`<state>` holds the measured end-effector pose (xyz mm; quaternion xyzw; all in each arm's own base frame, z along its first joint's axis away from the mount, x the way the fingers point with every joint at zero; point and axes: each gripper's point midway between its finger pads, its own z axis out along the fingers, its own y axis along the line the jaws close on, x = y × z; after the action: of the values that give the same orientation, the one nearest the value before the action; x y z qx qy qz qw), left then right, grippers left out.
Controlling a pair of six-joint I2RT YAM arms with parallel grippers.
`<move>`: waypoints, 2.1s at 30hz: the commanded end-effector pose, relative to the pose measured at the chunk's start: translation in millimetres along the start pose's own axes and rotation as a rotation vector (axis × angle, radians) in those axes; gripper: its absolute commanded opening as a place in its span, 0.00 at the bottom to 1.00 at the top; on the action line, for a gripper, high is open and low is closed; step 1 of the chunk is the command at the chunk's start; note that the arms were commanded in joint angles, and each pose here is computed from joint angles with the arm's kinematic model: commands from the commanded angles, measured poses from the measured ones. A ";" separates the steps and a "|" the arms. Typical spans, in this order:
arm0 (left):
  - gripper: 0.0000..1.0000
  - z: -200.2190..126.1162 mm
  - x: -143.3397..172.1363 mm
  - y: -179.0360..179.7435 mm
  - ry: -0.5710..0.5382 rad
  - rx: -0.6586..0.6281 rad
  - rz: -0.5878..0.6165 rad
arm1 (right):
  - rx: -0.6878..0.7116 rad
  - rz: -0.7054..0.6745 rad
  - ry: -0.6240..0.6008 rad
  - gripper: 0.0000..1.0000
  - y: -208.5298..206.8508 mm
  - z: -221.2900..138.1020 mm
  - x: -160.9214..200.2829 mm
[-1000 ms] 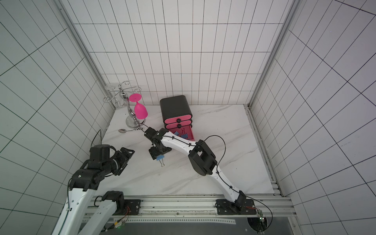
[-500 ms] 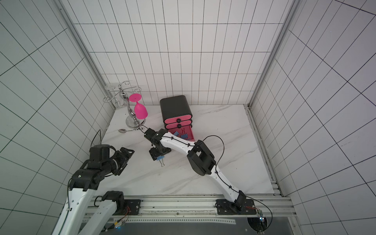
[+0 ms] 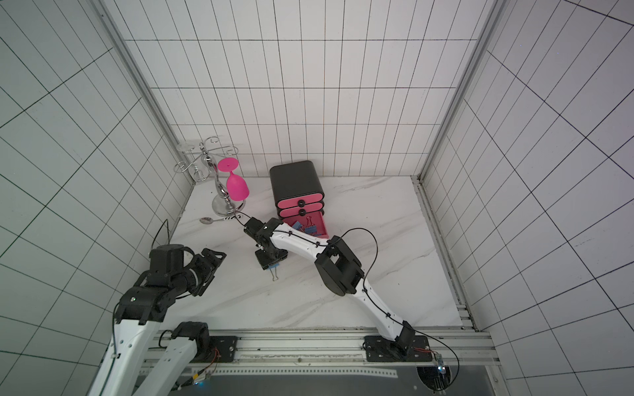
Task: Put the binder clips in the drawer according to color
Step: Pick up the binder clip at the center of the board, then place the binder clip in the drawer.
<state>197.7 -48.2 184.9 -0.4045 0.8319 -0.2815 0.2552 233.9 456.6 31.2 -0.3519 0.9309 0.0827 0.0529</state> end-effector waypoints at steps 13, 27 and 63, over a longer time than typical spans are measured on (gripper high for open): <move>0.86 27.0 -10.5 -35.5 0.070 0.064 -0.012 | -0.103 0.462 -0.311 0.41 -119.8 -123.0 -25.6; 0.86 83.2 36.2 -103.1 0.309 0.145 0.092 | -0.364 0.984 -0.542 0.41 -208.6 -135.4 -60.7; 0.74 113.7 60.7 -123.1 0.412 0.176 0.081 | -0.316 0.982 -0.543 0.50 -213.5 -121.3 -2.6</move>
<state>295.3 -182.9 163.9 -0.2926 0.8598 -0.4030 0.1130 385.5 289.2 119.6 0.1711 0.9096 0.3301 0.1852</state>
